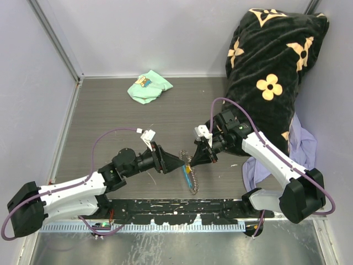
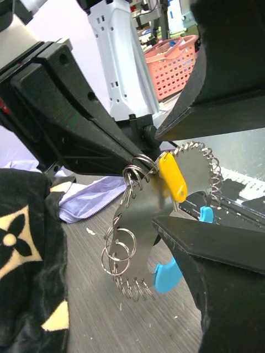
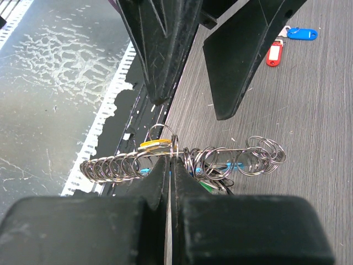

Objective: Remove the keys from the keyring
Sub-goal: Remove the key from the keyring.

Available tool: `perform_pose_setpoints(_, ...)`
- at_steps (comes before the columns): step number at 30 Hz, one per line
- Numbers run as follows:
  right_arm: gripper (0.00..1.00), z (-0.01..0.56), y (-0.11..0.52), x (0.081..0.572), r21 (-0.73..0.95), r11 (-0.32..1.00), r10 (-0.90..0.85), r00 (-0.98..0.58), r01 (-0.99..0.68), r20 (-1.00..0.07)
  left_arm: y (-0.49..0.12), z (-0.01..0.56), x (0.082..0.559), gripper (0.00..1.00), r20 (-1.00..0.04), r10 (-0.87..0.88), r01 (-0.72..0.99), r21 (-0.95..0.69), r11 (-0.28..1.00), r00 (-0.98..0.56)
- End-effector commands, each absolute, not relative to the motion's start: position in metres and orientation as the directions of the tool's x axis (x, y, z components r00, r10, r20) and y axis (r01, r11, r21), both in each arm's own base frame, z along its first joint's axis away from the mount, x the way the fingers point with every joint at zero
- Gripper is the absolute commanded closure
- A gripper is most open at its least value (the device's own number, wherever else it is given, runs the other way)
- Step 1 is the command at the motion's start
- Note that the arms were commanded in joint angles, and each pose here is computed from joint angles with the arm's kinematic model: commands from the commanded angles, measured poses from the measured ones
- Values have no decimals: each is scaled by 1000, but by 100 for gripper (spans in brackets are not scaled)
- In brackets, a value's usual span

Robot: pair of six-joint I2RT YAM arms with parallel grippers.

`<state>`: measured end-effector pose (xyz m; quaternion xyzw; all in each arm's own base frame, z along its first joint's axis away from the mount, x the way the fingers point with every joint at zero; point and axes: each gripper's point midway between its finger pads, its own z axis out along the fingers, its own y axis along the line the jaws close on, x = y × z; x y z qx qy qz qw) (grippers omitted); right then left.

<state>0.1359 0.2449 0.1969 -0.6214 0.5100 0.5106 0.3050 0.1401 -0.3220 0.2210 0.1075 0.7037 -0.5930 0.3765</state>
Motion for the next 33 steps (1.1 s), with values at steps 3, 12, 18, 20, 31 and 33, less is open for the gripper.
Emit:
perform_pose_setpoints(3, 99, 222, 250, 136, 63, -328, -244, 20, -943, -969, -329, 254, 146, 44, -630, -351, 565, -777, 279, -693)
perform_pose_setpoints(12, 99, 221, 250, 136, 65, -326, -246, 18, -943, -969, -345, 249, 137, 56, -658, -253, 597, -752, 279, -710)
perform_pose_setpoints(18, 99, 220, 250, 137, 68, -326, -248, 16, -943, -969, -350, 240, 138, 58, -694, -183, 623, -711, 325, -696)
perform_pose_setpoints(20, 99, 221, 250, 137, 67, -325, -248, 17, -943, -969, -352, 239, 139, 61, -698, -170, 626, -705, 333, -696)
perform_pose_setpoints(31, 99, 221, 250, 137, 67, -327, -246, 16, -943, -969, -353, 232, 137, 71, -699, -136, 629, -698, 342, -702)
perform_pose_setpoints(33, 99, 222, 250, 137, 64, -327, -245, 19, -943, -969, -352, 229, 137, 72, -702, -124, 630, -692, 352, -702)
